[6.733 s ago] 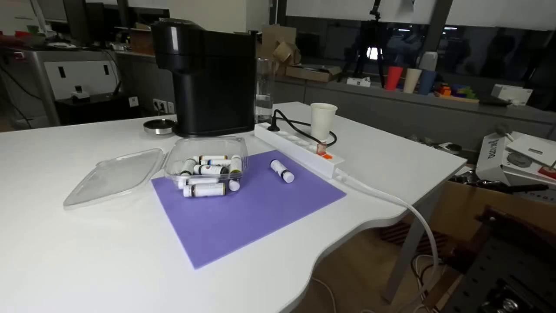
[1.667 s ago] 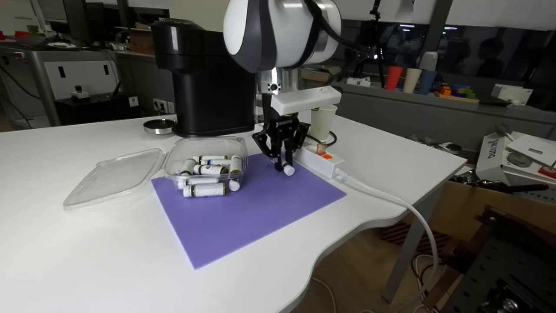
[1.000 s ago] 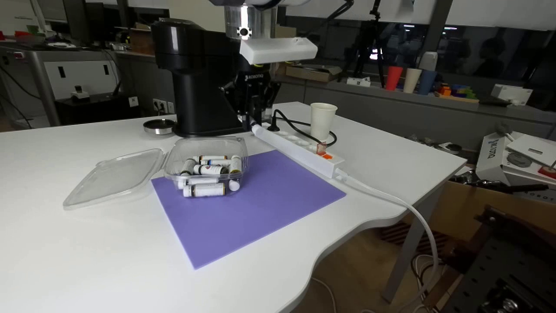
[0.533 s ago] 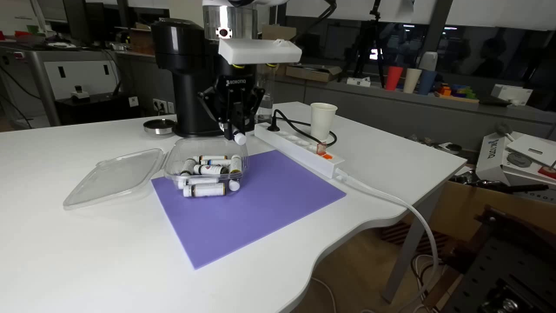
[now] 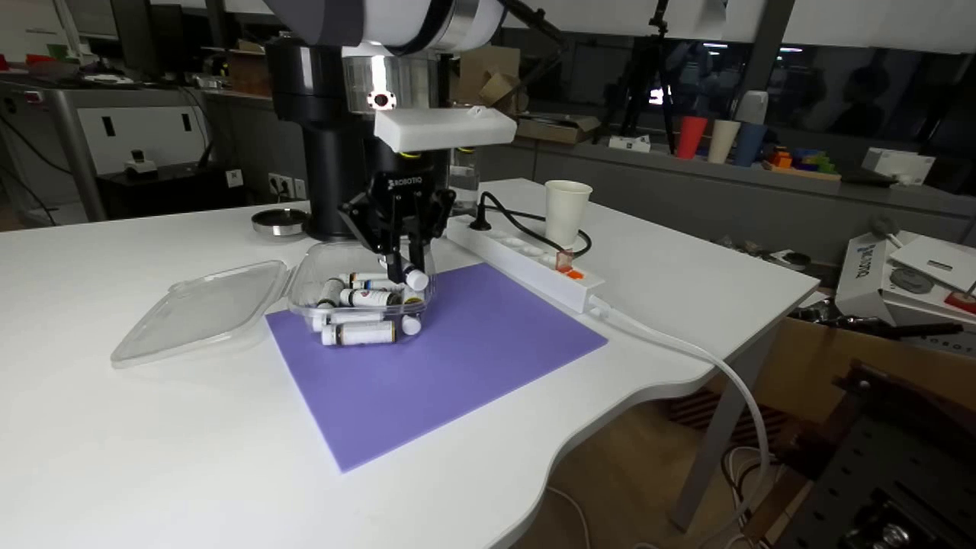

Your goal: Pick the bottle from the mat and place it in the box

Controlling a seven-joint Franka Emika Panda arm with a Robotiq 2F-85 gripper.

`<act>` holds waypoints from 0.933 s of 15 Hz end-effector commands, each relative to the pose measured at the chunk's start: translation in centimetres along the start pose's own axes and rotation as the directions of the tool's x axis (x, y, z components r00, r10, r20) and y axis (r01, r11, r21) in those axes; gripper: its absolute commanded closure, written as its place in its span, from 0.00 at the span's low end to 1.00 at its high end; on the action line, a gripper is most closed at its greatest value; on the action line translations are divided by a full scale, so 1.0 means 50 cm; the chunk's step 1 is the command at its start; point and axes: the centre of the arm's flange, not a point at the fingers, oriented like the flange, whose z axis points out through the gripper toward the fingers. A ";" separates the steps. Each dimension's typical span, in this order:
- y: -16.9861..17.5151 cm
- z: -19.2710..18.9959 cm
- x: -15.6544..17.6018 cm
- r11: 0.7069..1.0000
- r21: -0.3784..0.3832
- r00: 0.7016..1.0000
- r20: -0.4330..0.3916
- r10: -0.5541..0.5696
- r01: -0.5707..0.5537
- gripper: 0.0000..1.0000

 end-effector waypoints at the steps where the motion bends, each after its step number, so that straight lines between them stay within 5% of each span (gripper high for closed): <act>1: -0.007 0.012 0.026 0.999 0.001 0.999 0.003 -0.047 0.047 0.93; 2: -0.011 0.007 0.028 0.998 -0.003 0.998 -0.002 -0.067 0.067 0.57; 3: -0.014 0.007 0.028 0.997 -0.004 0.997 -0.001 -0.081 0.081 0.47; 10: -0.027 -0.039 0.016 0.989 -0.022 0.988 -0.032 -0.148 0.147 0.00; 14: -0.025 -0.101 0.000 0.995 -0.056 0.997 0.020 -0.078 0.079 0.00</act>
